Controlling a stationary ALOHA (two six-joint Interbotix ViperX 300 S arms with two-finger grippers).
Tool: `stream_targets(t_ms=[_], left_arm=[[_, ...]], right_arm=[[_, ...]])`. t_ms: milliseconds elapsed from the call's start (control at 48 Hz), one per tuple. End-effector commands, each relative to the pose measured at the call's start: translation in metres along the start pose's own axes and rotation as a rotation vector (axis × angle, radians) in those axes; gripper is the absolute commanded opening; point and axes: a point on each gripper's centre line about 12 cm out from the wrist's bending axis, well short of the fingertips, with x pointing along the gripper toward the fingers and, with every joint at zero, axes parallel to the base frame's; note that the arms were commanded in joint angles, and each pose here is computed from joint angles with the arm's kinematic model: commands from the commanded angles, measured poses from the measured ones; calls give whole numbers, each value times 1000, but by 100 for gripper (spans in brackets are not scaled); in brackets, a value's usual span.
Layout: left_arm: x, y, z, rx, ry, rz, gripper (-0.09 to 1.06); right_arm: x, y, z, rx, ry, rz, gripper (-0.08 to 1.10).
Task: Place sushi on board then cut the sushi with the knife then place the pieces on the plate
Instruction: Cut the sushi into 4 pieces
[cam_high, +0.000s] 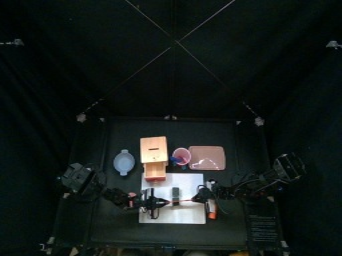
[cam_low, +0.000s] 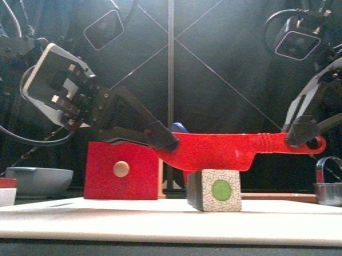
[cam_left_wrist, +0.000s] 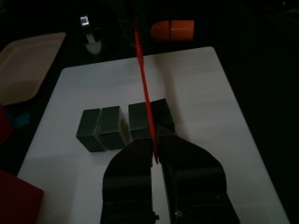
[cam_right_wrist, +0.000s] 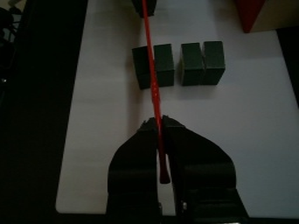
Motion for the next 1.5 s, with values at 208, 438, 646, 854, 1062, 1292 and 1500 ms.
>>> stream_targets(t_ms=[208, 438, 646, 854, 1062, 1292, 1500], left_arm=[[0, -7, -5, 15, 13, -15, 37], [8, -14, -24, 21, 75, -21, 37], [8, -14, -20, 23, 76, -25, 37], [-7, 4, 9, 24, 3, -8, 37], [-15, 27, 22, 84, -30, 36, 37], [-10, 47, 17, 139, -17, 72, 37], [-5, 58, 6, 156, 15, 91, 37]], right_arm=[[9, 1, -3, 3, 22, -11, 32], [24, 4, -21, 3, 102, -31, 32], [28, 6, -20, 1, 105, -32, 32], [11, 4, -1, -3, 22, -7, 32], [-9, -4, 20, -52, -86, 9, 32], [-8, -21, 26, -99, -100, -23, 32], [-4, -28, 21, -107, -74, -40, 32]])
